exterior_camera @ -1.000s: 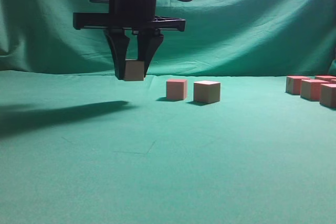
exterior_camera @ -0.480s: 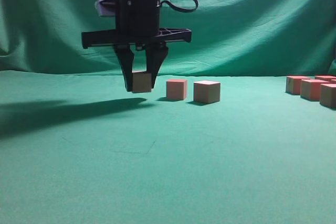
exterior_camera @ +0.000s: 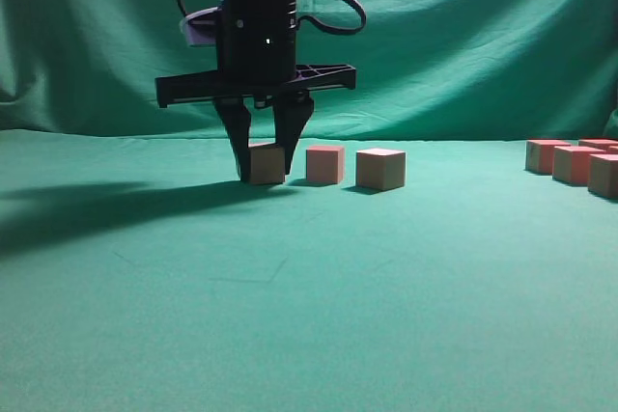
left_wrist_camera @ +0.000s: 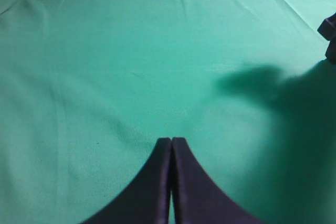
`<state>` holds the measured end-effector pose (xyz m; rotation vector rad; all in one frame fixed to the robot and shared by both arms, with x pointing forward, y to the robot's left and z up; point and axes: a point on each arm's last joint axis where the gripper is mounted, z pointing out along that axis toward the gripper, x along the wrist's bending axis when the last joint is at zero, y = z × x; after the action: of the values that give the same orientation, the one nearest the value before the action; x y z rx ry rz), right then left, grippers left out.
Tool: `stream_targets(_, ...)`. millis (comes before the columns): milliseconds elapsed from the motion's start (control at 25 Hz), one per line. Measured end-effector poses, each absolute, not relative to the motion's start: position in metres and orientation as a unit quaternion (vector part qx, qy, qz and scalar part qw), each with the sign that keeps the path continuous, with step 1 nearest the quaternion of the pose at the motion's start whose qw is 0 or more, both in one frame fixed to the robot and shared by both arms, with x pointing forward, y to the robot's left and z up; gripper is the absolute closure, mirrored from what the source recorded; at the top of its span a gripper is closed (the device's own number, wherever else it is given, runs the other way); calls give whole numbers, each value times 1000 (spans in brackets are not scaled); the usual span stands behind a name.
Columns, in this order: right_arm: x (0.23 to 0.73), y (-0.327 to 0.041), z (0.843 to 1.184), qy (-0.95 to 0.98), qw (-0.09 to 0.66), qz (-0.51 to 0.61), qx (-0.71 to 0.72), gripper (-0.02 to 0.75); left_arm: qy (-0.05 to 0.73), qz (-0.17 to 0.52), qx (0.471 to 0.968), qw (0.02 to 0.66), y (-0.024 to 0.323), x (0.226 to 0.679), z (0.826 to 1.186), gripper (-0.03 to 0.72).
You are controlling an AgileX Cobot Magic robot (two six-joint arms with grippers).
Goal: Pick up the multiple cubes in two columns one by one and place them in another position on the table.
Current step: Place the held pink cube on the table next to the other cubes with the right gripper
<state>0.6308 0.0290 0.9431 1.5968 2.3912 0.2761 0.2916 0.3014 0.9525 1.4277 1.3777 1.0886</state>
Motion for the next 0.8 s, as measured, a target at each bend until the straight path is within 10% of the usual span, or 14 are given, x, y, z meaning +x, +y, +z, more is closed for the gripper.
stream_targets(480,630,30,943,816,126,96,556,475,551,435,571,425,301,292,953,688)
stream_targets(800,629,32,943,816,126,100,555,325,551,435,571,425,301,292,953,688)
